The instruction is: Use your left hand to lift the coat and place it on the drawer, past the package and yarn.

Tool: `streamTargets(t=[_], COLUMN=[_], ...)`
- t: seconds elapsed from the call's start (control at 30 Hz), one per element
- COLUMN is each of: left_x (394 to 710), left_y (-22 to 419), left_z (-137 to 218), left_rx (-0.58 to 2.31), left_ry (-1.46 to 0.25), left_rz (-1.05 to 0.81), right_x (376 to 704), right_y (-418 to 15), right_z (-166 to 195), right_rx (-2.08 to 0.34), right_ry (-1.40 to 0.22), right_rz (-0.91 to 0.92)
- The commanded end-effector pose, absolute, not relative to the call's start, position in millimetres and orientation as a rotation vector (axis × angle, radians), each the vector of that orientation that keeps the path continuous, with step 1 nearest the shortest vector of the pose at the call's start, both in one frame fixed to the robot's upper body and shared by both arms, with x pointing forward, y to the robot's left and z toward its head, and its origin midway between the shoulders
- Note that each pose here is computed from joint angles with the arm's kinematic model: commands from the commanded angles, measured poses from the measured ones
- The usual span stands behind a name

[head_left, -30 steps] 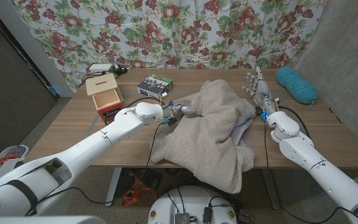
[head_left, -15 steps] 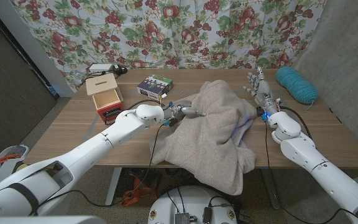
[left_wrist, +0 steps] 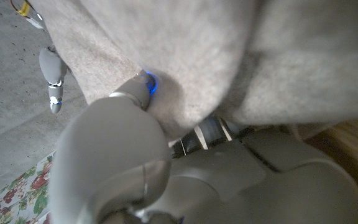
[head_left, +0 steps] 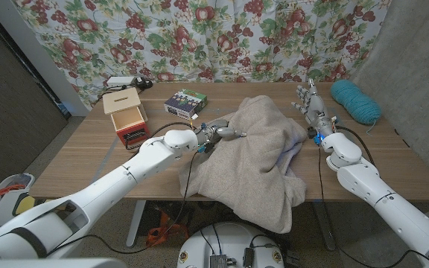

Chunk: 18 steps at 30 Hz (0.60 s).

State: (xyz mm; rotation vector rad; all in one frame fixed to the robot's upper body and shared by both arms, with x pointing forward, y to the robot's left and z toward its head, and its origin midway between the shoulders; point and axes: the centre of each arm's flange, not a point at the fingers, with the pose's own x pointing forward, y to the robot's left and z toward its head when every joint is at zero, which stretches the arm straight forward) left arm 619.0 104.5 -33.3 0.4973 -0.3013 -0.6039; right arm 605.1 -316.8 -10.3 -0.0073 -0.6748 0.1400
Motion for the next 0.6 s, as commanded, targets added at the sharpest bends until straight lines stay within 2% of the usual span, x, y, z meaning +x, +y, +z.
streamTargets(t=[0.03, 0.6], left_x=[621, 626], left_y=[107, 118], left_z=[-38, -35], left_rx=[0.453, 0.415], left_ry=[-0.321, -0.419], left_rz=[-0.531, -0.568], right_x=[601, 591], right_y=[-313, -299], right_z=[-9, -10], right_rx=[-0.015, -0.021], right_ry=[-0.676, -0.658], right_rz=[0.136, 0.124])
